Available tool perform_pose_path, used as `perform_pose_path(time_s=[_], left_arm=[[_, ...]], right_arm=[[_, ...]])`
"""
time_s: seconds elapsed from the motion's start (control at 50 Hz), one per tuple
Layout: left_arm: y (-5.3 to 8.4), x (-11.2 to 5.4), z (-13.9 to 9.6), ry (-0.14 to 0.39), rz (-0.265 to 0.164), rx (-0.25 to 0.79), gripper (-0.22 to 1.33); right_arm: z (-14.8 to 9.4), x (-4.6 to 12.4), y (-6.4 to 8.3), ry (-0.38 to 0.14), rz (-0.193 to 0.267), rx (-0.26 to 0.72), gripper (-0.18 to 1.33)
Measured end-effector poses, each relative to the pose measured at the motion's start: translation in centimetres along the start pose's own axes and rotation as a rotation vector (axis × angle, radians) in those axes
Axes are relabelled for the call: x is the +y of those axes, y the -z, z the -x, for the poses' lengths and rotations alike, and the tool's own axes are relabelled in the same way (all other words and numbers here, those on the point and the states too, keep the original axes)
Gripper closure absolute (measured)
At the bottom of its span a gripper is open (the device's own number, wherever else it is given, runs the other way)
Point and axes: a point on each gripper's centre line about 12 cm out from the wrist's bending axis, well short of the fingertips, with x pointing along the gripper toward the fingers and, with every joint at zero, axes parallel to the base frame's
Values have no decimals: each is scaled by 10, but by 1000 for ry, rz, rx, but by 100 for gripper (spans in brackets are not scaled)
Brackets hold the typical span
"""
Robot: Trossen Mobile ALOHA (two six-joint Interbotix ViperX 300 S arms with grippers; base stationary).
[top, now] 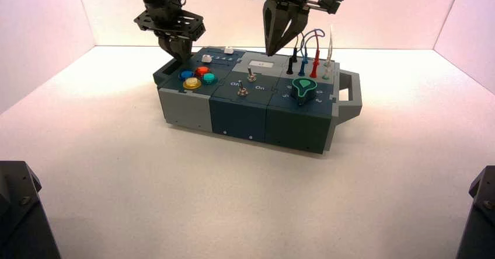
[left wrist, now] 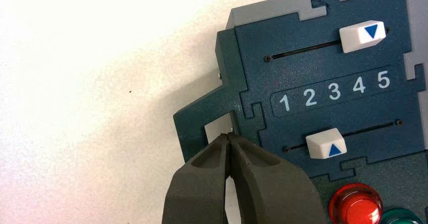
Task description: Flip the top switch on with the right gripper.
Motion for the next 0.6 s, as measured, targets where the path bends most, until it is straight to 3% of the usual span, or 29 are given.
perform_pose_path(time_s=[0.28,0.6], left_arm=[[-1,1,-2,-3,2,-6,128],[0,1,-4,-2,1,-3,127]], right_arm=[[-14,28,-6,-25,43,14,129],[-25,37,-22,-32,47,13,129]])
